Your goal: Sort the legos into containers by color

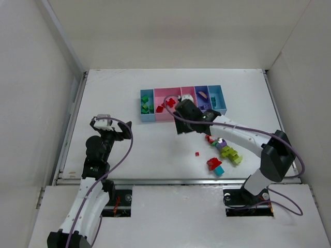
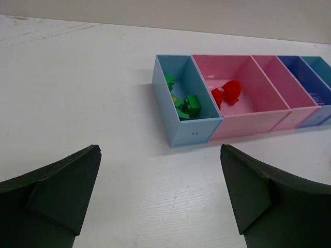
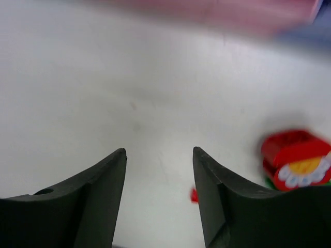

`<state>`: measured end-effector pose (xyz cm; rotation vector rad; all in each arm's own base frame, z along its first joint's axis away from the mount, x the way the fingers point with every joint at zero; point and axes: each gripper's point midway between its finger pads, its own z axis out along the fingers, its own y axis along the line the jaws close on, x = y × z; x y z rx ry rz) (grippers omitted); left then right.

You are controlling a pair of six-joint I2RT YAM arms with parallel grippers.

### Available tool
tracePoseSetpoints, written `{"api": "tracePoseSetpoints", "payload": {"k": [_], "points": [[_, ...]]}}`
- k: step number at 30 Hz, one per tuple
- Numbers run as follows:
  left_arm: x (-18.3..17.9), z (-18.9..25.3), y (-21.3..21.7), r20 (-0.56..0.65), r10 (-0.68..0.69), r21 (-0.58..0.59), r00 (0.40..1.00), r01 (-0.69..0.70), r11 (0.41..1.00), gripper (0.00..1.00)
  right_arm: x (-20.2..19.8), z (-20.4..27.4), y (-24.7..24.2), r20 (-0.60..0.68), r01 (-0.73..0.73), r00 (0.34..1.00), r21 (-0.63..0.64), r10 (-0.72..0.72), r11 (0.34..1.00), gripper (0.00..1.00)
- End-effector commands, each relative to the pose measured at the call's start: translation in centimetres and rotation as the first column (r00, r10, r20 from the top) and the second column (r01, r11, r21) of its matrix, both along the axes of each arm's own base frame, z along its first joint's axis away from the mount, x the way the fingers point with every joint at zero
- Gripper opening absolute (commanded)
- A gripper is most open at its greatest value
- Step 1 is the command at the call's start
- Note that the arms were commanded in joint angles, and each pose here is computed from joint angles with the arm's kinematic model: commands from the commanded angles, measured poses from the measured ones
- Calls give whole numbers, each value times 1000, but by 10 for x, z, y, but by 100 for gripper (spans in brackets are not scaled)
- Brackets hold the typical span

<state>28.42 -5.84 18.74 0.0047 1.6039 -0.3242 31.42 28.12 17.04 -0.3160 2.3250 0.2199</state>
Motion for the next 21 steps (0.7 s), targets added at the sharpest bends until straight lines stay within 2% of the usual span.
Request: {"api": "tracePoseSetpoints", "payload": {"k": [1, 4, 9, 11, 17, 21], "points": [[0, 16, -3, 51, -19, 1, 999, 19, 1000, 100, -51, -64, -26, -228, 32, 973, -37, -39, 999, 59], [0, 16, -4, 51, -28, 1, 998, 28, 1000, 100, -75, -87, -41, -307, 68, 948, -48, -80, 997, 57], [0, 16, -4, 51, -28, 1, 998, 28, 1000, 100, -96, -105, -64, -346, 116, 928, -81, -137, 990, 57], [0, 16, -4, 51, -28, 1, 998, 28, 1000, 100, -100, -115, -74, -364, 139, 915, -117, -173, 983, 57], [0, 16, -4, 51, -28, 1, 998, 28, 1000, 100, -105, -136, -70, -405, 121, 900, -117, -159, 986, 56], [0, 16, -4, 51, -28, 1, 998, 28, 1000, 100, -99, -140, -74, -386, 143, 904, -128, -182, 981, 54]]}}
